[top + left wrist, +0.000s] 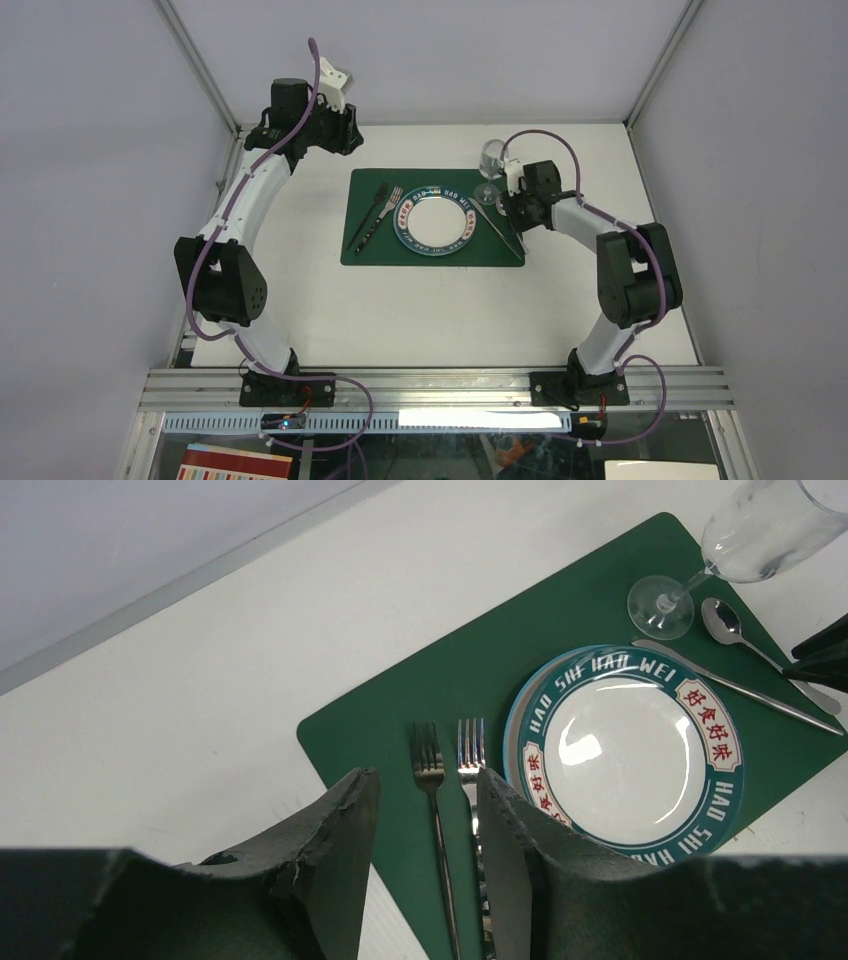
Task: Set the dinner table for one person
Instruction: Adjust the spoon with the napkin.
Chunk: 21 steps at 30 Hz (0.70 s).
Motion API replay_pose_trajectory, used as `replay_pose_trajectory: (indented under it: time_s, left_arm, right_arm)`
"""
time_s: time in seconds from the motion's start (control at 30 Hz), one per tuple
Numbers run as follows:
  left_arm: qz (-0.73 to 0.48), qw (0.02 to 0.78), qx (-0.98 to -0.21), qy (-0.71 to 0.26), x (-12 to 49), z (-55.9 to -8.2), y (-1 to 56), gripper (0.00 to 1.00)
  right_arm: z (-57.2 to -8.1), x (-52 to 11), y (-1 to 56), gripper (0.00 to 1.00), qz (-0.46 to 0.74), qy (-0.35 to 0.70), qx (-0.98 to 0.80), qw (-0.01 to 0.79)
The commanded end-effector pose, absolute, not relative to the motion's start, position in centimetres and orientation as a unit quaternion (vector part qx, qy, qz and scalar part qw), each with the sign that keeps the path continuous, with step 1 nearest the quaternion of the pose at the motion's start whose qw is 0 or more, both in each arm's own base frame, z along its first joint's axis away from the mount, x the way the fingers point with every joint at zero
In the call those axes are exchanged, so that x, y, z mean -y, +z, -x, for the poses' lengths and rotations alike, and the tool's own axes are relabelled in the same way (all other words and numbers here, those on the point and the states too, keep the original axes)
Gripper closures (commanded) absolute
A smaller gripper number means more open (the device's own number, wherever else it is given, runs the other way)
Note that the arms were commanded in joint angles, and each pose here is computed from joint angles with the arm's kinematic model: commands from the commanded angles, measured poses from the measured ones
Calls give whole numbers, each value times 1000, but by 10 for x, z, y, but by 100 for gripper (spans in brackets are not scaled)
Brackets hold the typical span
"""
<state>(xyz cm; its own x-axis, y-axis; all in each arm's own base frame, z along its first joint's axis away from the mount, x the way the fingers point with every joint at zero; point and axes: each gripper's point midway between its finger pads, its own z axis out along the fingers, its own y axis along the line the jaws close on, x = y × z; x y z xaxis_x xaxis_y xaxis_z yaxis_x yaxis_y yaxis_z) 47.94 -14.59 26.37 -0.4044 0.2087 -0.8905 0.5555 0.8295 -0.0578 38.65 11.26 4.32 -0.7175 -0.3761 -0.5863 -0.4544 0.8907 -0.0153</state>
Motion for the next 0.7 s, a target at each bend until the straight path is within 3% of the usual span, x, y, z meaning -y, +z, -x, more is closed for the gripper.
replay_pose_trajectory:
  time_s: [0.0, 0.43, 0.67]
  left_arm:
    - [-245, 515, -802, -181, 154, -481, 280, 58]
    - [-244, 502, -810, -181, 152, -480, 265, 58]
    - [-244, 498, -811, -185, 155, -486, 260, 58]
  right_arm:
    - [-395, -111, 69, 71, 232, 52, -903, 357]
    - [-404, -108, 70, 72, 227, 37, -868, 440]
    - [-407, -109, 70, 72, 227, 37, -866, 445]
